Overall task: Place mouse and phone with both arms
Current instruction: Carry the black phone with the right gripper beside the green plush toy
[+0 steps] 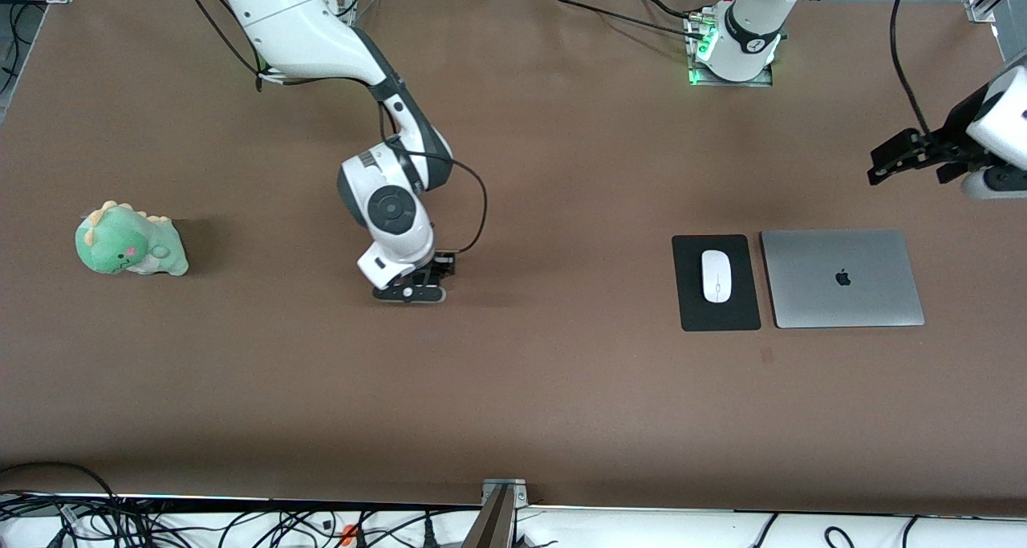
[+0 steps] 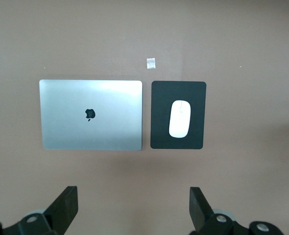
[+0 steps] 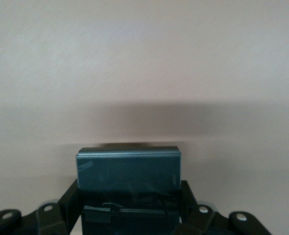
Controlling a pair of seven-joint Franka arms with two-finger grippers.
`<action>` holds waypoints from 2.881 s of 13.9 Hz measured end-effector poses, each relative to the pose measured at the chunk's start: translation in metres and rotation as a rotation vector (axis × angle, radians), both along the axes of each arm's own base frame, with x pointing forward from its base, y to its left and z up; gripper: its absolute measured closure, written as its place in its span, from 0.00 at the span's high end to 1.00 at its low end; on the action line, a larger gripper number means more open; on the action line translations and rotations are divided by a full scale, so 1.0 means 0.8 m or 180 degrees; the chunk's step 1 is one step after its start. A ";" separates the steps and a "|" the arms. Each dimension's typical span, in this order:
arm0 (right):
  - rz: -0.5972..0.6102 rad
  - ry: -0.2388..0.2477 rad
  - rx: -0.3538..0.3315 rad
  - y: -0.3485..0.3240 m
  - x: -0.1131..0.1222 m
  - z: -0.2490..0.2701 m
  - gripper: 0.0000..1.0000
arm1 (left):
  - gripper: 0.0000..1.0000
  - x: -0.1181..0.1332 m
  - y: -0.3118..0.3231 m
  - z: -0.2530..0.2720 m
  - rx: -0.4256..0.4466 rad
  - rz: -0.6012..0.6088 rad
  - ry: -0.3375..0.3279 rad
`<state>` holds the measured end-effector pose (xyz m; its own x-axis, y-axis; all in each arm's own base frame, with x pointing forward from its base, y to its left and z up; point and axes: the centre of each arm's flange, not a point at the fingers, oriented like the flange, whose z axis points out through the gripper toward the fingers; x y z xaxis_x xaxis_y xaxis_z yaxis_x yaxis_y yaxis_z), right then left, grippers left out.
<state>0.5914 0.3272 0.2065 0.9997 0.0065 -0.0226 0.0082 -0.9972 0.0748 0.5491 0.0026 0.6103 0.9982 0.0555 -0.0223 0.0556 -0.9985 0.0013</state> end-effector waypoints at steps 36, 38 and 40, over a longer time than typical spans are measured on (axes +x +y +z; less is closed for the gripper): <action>-0.0023 -0.0364 0.0120 -0.485 -0.057 0.008 1.00 | 1.00 0.004 -0.047 0.017 -0.0019 -0.0234 -0.0066; -0.0018 -0.0383 0.0135 -0.483 -0.053 0.038 1.00 | 1.00 0.004 -0.047 0.017 -0.0019 -0.0234 -0.0066; -0.0015 -0.0340 0.0156 -0.481 -0.046 0.073 1.00 | 1.00 0.004 -0.047 0.017 -0.0019 -0.0234 -0.0066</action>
<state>0.5550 -0.0574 0.2652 0.9964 0.0002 0.0843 -0.0020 -0.9997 0.0263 0.5525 -0.0354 0.6241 0.9998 -0.0182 -0.0018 -0.0182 -0.9998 0.0076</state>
